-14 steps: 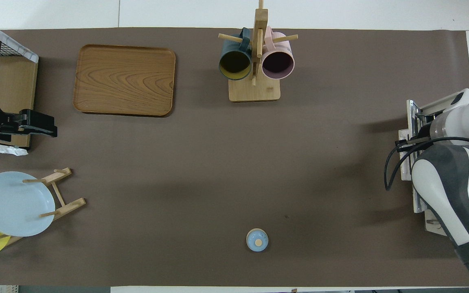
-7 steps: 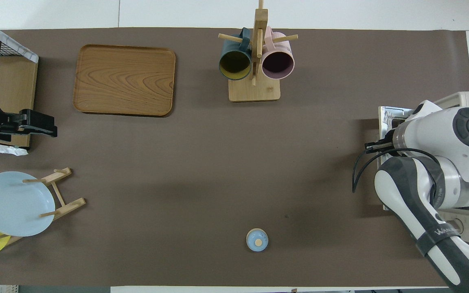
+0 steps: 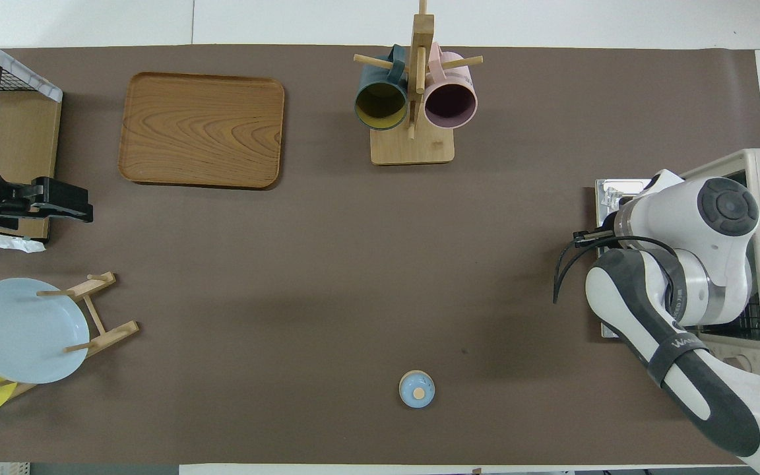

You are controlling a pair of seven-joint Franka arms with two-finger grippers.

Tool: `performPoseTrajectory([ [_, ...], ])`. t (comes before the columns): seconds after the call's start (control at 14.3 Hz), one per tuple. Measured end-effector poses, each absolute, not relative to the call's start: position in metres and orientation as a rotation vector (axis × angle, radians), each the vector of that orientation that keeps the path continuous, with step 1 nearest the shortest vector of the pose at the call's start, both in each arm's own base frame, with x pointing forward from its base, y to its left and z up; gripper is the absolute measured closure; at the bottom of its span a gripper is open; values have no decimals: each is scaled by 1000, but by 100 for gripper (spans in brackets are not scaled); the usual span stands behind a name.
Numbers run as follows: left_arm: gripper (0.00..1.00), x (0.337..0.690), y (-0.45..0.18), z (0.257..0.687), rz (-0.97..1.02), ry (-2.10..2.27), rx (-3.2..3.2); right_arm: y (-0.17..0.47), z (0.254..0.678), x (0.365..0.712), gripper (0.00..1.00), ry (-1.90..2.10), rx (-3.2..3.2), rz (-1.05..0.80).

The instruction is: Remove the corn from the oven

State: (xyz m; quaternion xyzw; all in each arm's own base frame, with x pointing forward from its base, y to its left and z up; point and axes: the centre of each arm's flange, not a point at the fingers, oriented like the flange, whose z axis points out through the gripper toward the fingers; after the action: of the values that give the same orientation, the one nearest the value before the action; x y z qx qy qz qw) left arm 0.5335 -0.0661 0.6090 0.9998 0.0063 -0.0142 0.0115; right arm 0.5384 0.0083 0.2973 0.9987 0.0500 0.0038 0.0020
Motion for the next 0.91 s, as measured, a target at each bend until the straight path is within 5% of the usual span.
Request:
performPoseTrajectory([
  [0.42,0,533,-66,609,-44,20,3118,41,317,550,96,42,3229,17],
  [0.56,0,533,-66,609,-44,20,3118,61,338,553,80,37,3237,-27],
  [0.91,0,533,-66,609,-44,20,3118,4,411,542,64,-26,3176,-158],
])
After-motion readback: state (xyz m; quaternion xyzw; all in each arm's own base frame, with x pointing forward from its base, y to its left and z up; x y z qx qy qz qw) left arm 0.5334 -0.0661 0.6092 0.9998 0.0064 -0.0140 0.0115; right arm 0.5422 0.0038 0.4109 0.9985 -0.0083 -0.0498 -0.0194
